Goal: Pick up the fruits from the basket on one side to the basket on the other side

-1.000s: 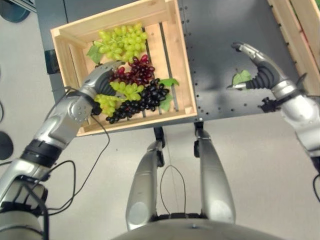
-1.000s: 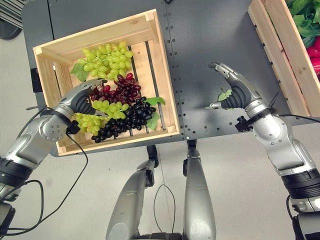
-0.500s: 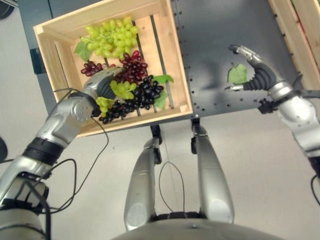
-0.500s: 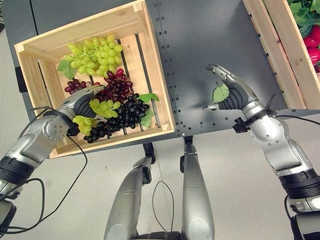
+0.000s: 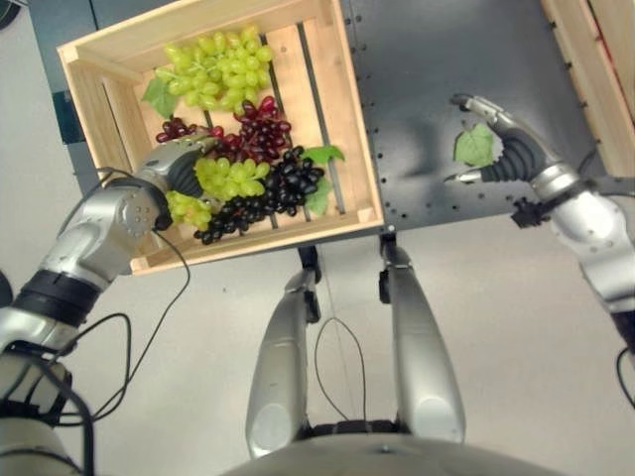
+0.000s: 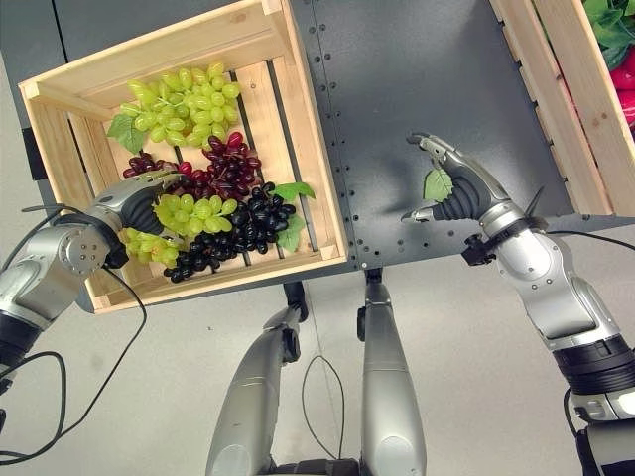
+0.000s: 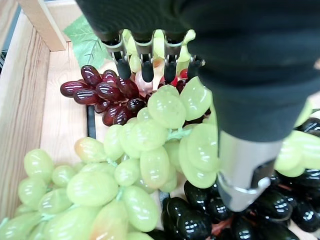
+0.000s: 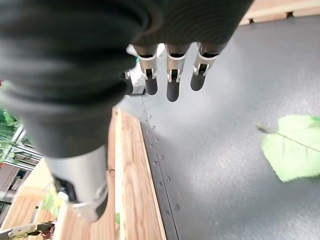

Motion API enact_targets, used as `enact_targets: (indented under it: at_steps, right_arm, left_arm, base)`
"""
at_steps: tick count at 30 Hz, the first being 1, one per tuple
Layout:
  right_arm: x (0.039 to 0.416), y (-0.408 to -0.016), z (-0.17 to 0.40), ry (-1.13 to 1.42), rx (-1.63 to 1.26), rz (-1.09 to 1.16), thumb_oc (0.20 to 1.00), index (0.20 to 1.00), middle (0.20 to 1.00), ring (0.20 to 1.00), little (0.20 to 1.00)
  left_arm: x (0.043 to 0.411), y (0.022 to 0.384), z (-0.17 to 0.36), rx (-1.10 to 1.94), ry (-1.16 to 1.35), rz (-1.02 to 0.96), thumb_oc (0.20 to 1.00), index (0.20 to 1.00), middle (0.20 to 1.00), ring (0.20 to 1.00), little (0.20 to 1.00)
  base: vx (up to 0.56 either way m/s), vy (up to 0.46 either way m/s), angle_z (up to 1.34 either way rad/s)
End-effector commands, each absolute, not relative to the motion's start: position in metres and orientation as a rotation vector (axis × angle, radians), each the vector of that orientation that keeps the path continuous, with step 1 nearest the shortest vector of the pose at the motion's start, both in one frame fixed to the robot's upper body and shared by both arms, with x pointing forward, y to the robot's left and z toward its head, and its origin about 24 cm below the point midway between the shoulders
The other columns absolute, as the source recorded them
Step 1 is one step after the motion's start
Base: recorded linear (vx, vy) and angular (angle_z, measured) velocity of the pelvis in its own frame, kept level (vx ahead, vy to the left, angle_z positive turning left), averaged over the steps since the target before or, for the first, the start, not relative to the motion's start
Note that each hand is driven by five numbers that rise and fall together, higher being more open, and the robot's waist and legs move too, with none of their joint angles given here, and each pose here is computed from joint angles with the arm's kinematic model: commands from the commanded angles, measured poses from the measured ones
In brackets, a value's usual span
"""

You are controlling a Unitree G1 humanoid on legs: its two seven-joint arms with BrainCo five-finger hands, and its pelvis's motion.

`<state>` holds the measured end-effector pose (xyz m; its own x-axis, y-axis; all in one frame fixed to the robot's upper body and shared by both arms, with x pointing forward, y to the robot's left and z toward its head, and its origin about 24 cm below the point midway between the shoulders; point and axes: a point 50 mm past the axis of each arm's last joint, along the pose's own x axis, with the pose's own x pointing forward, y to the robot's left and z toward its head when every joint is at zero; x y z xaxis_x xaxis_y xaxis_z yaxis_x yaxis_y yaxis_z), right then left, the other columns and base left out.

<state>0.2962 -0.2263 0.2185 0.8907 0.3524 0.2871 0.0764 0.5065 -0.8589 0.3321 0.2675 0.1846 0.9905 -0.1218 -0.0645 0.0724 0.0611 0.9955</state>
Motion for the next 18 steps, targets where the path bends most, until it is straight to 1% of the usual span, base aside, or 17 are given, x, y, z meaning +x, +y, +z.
enact_targets:
  at_steps: [1,11,16,18]
  right_arm:
    - [0.290,-0.216,0.236,-0.573,-1.006,0.175,1.000,1.000,1.000,1.000,1.000]
    - [0.290,-0.218,0.233,-0.546,-1.002,0.177,1.000,1.000,1.000,1.000,1.000]
    - [0.289,-0.220,0.232,-0.535,-1.000,0.179,1.000,1.000,1.000,1.000,1.000]
    - [0.289,-0.223,0.231,-0.528,-0.998,0.174,1.000,1.000,1.000,1.000,1.000]
  left_arm:
    - [0.322,0.290,0.197,1.594,0.010,-0.077,1.000,1.000,1.000,1.000,1.000]
    - [0.319,0.293,0.200,1.666,0.067,-0.109,1.000,1.000,1.000,1.000,1.000]
    - [0.310,0.307,0.202,1.631,0.088,-0.069,1.000,1.000,1.000,1.000,1.000]
    - [0.305,0.317,0.205,1.600,0.089,-0.023,1.000,1.000,1.000,1.000,1.000]
  base:
    - [0.00,0.000,0.00]
    - [0.00,0.000,0.00]
    - [0.00,0.000,0.00]
    - [0.00,0.000,0.00]
